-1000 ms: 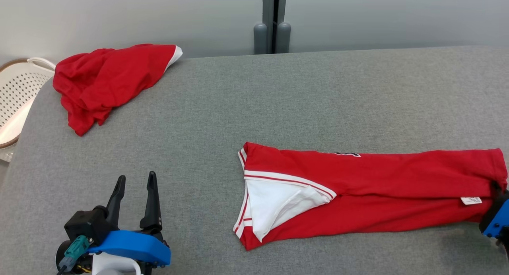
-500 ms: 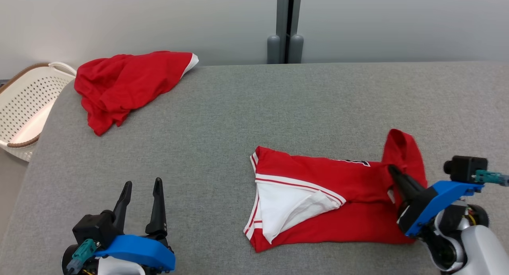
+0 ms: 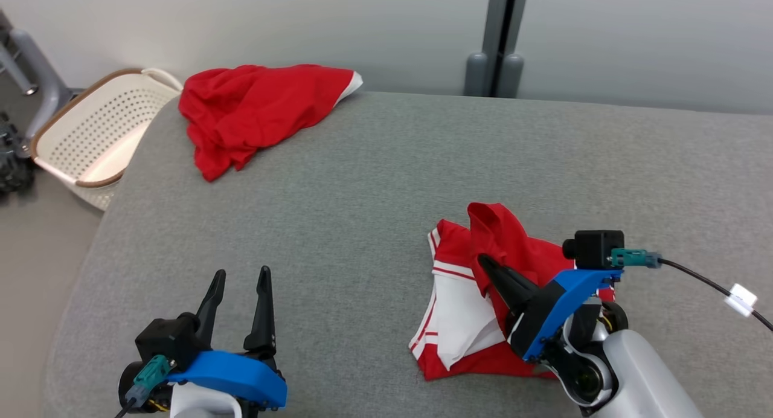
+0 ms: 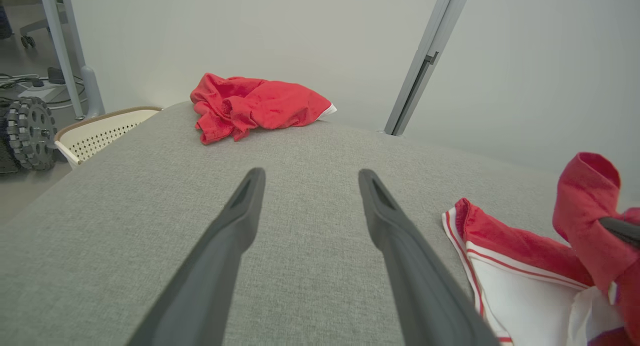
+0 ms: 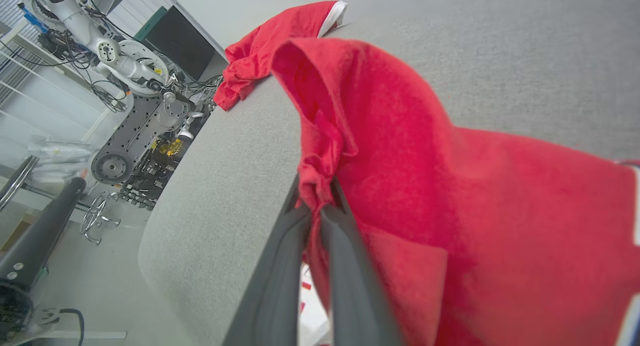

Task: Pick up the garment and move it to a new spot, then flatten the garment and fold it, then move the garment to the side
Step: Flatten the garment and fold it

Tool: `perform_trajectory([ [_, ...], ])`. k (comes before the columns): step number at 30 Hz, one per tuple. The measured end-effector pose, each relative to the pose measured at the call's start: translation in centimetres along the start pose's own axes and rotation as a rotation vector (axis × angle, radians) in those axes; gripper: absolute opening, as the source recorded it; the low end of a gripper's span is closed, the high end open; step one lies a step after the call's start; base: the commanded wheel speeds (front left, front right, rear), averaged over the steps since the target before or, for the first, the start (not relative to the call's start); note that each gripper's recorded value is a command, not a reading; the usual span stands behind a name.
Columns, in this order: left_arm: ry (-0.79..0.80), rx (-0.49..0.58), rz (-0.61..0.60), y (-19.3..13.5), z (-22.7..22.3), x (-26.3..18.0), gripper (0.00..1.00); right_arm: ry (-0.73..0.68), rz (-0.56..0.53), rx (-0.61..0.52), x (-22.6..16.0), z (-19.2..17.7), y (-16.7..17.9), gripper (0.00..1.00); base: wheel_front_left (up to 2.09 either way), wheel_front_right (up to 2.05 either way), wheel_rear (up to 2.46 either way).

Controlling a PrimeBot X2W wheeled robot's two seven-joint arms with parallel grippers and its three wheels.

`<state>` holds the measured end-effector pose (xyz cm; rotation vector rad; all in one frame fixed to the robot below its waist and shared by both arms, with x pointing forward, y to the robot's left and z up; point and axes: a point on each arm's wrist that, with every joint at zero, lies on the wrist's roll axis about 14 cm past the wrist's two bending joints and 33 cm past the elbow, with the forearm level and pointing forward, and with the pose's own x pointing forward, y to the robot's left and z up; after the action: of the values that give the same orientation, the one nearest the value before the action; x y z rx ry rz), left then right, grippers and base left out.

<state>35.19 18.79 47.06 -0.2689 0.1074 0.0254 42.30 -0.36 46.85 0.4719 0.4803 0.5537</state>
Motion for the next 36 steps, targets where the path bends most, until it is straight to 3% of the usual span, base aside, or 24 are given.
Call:
perform_trajectory([
  [5, 0.000, -0.005, 0.026, 0.7, 0.0, 0.0, 1.00, 0.062, 0.042, 0.031, 2.1, -2.0, 1.2, 0.00, 0.00, 0.00, 0.00],
  [6, 0.001, -0.004, 0.031, 0.8, -0.1, 0.0, 1.00, 0.072, 0.039, 0.038, 2.4, -2.4, 1.1, 0.11, 0.00, 0.00, 0.00],
  [7, 0.002, -0.004, 0.036, 0.9, -0.1, 0.0, 1.00, 0.084, 0.034, 0.036, 2.7, -2.8, 0.9, 0.38, 0.00, 0.00, 0.00],
  [8, 0.005, -0.006, 0.042, 1.0, -0.3, 0.0, 1.00, 0.091, 0.032, 0.033, 2.9, -3.1, 0.8, 0.82, 0.00, 0.00, 0.00],
  [9, 0.009, -0.008, 0.044, 1.1, -0.4, 0.0, 1.00, 0.094, 0.032, 0.031, 3.1, -3.3, 0.8, 1.00, 0.00, 0.00, 0.00],
  [15, 0.017, -0.007, 0.043, 1.0, -0.8, 0.2, 1.00, 0.073, 0.036, 0.034, 3.4, -3.3, 1.0, 1.00, 0.00, 0.00, 0.00],
  [21, 0.017, -0.008, 0.002, -0.3, -0.8, 0.9, 1.00, -0.070, 0.025, 0.034, 2.5, -0.5, 0.6, 1.00, 0.00, 0.00, 0.00],
  [27, 0.018, -0.004, -0.034, -1.4, -0.9, 1.5, 1.00, -0.234, -0.081, -0.132, 0.1, 3.4, -3.2, 1.00, 0.00, 0.00, 0.00],
  [33, 0.021, -0.001, -0.050, -1.9, -1.0, 1.7, 1.00, -0.245, -0.135, -0.262, -1.5, 3.2, -4.9, 1.00, 0.00, 0.00, 0.00],
  [34, 0.022, -0.001, -0.051, -1.9, -1.1, 1.7, 1.00, -0.231, -0.136, -0.285, -1.6, 2.7, -4.9, 0.87, 0.00, 0.00, 0.00],
  [35, 0.023, -0.002, -0.052, -1.9, -1.1, 1.7, 1.00, -0.210, -0.137, -0.308, -1.6, 2.0, -5.0, 0.48, 0.00, 0.00, 0.00],
  [36, 0.024, -0.002, -0.050, -1.8, -1.1, 1.7, 1.00, -0.181, -0.138, -0.330, -1.7, 1.2, -5.1, 0.37, 0.00, 0.00, 0.00],
])
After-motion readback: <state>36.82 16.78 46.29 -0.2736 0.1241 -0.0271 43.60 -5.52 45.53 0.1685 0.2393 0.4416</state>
